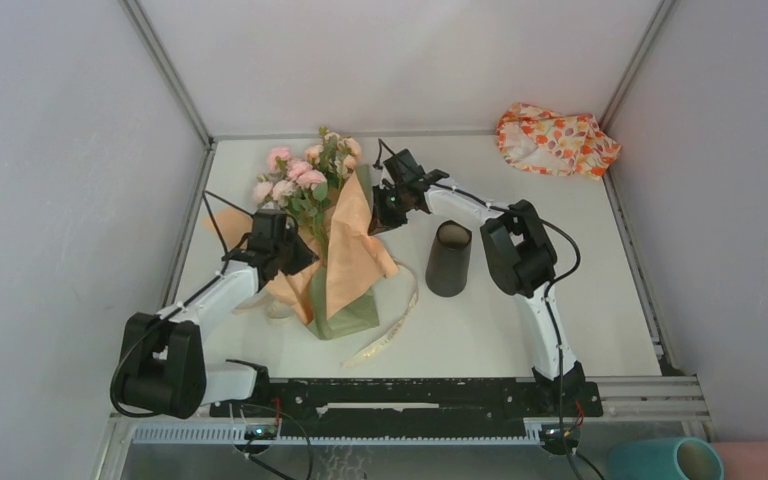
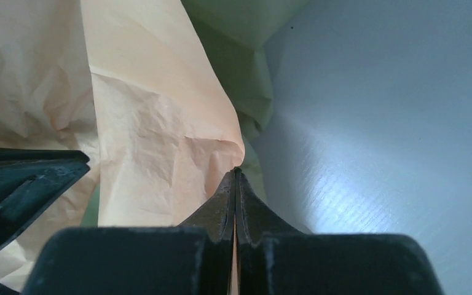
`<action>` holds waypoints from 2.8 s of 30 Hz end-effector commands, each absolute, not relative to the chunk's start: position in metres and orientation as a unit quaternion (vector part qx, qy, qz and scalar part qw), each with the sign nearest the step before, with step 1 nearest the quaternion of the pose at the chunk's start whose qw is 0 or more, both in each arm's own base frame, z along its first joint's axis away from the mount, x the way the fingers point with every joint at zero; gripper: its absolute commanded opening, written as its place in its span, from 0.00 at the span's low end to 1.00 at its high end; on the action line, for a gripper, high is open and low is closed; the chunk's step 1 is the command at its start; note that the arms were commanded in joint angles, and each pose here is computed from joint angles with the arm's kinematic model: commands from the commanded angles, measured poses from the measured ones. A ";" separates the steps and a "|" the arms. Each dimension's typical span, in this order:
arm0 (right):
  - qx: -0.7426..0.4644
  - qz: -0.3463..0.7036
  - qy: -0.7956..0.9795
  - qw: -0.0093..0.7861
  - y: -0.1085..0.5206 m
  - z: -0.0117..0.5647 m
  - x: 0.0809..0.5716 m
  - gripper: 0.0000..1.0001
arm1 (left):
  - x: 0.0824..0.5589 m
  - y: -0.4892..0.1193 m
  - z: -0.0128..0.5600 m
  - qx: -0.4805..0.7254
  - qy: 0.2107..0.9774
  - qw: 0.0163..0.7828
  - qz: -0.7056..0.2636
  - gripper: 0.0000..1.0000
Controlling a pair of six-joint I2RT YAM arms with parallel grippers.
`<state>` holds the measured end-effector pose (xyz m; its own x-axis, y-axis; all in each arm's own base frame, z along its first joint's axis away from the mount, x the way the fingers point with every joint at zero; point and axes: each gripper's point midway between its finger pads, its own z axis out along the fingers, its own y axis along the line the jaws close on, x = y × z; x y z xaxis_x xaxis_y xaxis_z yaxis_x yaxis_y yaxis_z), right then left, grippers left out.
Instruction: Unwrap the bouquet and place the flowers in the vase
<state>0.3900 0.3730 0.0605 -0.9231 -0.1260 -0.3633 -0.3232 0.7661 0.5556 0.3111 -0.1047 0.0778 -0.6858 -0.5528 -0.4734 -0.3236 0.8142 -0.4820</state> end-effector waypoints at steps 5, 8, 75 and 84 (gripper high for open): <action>-0.132 0.320 0.897 0.273 0.359 0.167 0.408 0.00 | 0.312 -0.106 0.070 -0.245 0.900 0.312 -0.183 0.22; -0.122 0.290 0.897 0.310 0.335 0.198 0.414 0.00 | 0.312 -0.105 0.065 -0.245 0.901 0.309 -0.180 0.22; -0.172 0.346 0.906 0.175 0.399 0.067 0.432 0.66 | 0.301 -0.145 0.029 -0.154 0.931 0.287 -0.162 0.17; -0.207 0.416 0.873 0.147 0.421 0.076 0.400 0.29 | 0.303 -0.148 0.030 -0.155 0.929 0.290 -0.170 0.17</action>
<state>0.4046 0.3982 0.0294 -0.9104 -0.2333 -0.3418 -0.4042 0.6781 0.6138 0.3031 -0.1511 0.0268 -0.7920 -0.3981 -0.4628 -0.2047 0.8874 -0.4130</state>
